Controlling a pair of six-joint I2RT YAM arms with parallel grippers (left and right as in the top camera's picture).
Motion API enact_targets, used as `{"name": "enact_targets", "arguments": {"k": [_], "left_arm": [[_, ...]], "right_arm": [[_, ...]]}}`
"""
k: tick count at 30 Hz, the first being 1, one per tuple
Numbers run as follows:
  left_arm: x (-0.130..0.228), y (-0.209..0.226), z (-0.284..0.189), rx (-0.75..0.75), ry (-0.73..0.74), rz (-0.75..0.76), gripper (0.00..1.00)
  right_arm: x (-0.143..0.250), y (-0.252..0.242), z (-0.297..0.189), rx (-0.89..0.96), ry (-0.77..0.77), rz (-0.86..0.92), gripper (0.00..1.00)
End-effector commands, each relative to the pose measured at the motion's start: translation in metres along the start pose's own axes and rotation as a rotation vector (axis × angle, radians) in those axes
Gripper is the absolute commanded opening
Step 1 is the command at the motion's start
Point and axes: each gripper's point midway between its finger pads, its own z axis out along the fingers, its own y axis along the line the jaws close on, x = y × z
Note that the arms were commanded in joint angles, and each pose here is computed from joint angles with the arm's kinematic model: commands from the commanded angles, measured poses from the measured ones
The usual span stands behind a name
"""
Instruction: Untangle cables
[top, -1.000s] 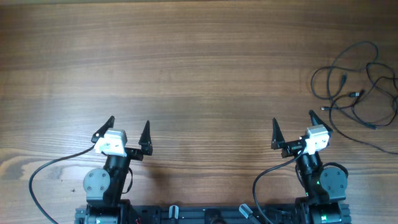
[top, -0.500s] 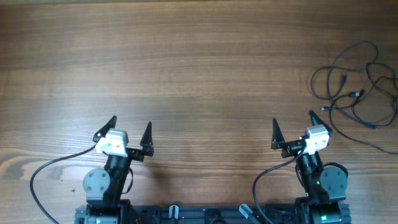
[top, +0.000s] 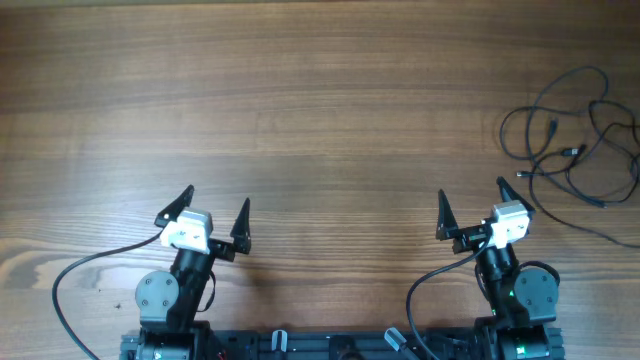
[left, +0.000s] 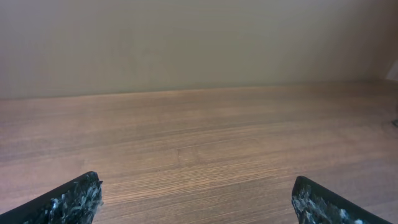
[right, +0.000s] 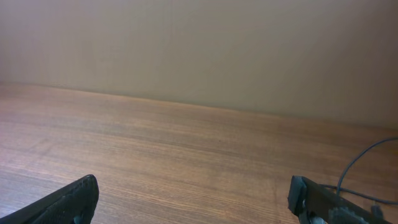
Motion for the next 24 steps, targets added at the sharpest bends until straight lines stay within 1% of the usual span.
{"name": "enact_targets", "arguments": {"k": [1, 4, 24], "left_arm": [[0.0015, -0.0067, -0.0001, 0.037, -0.003, 0.033, 1.00], [0.0010, -0.0067, -0.0001, 0.037, -0.005, 0.015, 1.00], [0.0010, -0.0065, -0.0001, 0.036, -0.005, 0.015, 1.00]], "right_arm": [[-0.0023, -0.0035, -0.0006, 0.018, -0.011, 0.011, 1.00], [-0.0023, -0.0035, -0.0006, 0.018, -0.011, 0.011, 1.00], [-0.0023, -0.0035, -0.0006, 0.018, -0.011, 0.010, 1.00]]}}
